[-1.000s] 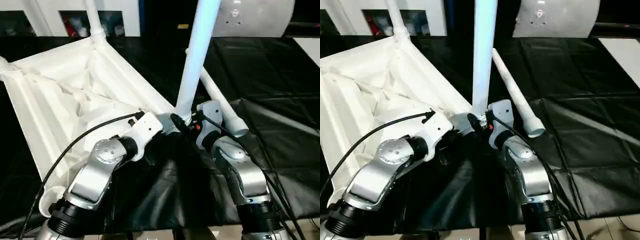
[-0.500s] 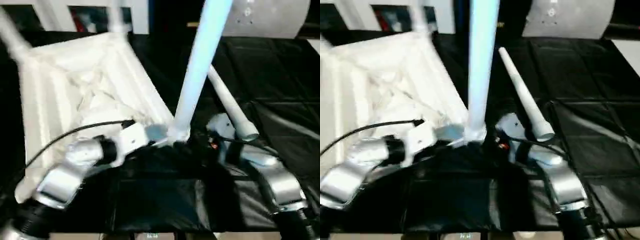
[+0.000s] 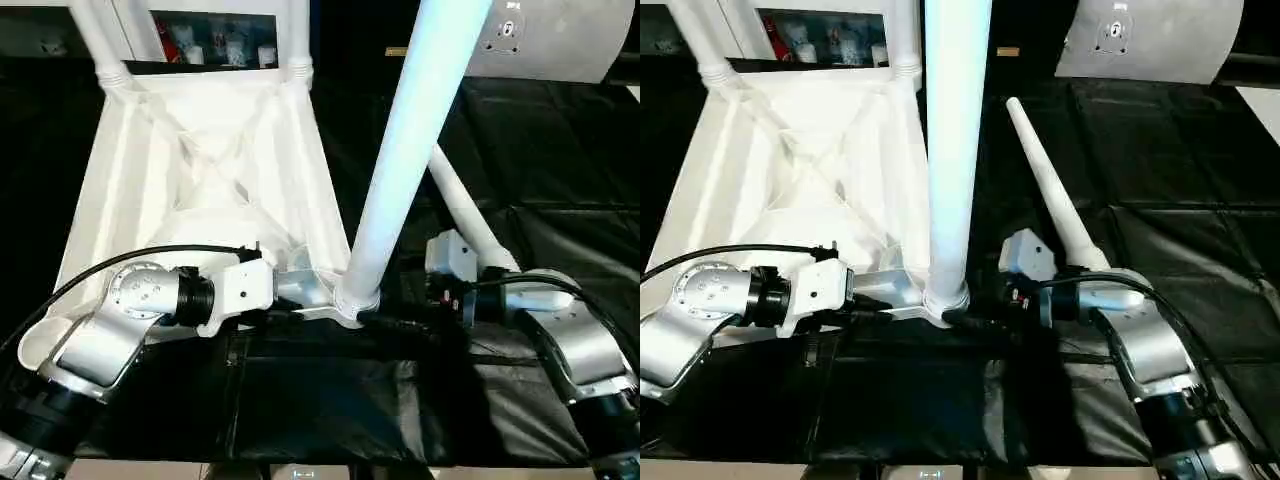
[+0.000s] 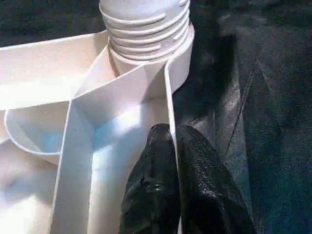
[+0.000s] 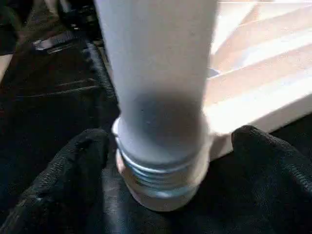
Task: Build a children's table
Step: Rotate leg to tighten
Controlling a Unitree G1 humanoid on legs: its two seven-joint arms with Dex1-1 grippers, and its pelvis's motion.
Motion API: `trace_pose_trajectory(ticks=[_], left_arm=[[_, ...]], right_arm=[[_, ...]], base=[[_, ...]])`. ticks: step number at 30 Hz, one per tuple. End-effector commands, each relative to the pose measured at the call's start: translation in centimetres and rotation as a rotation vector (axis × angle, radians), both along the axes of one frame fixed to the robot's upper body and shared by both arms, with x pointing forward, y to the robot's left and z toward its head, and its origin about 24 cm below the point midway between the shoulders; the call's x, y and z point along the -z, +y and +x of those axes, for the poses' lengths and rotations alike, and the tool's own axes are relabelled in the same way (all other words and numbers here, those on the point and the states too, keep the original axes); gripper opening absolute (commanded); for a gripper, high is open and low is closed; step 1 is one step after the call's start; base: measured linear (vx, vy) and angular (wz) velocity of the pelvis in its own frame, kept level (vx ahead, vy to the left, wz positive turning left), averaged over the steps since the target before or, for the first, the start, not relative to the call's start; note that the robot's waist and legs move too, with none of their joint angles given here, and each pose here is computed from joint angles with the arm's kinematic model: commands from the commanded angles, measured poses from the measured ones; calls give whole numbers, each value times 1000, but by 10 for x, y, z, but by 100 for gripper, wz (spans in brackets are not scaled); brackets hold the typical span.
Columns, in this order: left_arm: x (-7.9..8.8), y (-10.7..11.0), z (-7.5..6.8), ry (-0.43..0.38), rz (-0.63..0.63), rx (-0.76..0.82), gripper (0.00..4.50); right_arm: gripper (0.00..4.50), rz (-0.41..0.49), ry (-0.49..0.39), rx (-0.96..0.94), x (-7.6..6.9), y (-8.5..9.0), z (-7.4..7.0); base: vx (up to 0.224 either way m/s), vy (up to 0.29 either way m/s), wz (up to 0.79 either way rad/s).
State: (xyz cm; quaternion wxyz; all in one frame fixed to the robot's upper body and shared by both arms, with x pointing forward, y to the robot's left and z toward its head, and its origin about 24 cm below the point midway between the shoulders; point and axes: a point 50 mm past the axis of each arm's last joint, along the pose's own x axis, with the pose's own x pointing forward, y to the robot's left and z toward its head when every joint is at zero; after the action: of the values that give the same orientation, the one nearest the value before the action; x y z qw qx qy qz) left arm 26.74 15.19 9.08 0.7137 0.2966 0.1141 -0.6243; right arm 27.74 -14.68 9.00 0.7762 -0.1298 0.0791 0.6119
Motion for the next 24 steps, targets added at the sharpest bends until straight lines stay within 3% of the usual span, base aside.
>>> trace_pose_trajectory(ticks=[1,8,11,13,16,20,24], left_arm=[[13,-11,-14,57,62,155,0],[14,-12,-16,65,59,176,0],[14,-12,-17,68,63,183,0],[14,-11,-17,69,65,182,0],[15,-11,-17,70,63,171,0],[16,-13,-17,71,28,112,0],[11,-27,-13,47,-66,-67,0]], right_arm=[[394,4,-5,-36,-2,2,1],[328,18,-6,-61,0,8,3],[322,22,-1,-73,0,9,3],[289,24,3,-79,1,10,2],[281,28,13,-82,3,11,1],[274,54,61,-47,10,16,-5],[272,136,105,146,16,35,-5]], base=[[0,0,0],[0,0,0],[0,0,0],[0,0,0],[0,0,0],[0,0,0],[0,0,0]])
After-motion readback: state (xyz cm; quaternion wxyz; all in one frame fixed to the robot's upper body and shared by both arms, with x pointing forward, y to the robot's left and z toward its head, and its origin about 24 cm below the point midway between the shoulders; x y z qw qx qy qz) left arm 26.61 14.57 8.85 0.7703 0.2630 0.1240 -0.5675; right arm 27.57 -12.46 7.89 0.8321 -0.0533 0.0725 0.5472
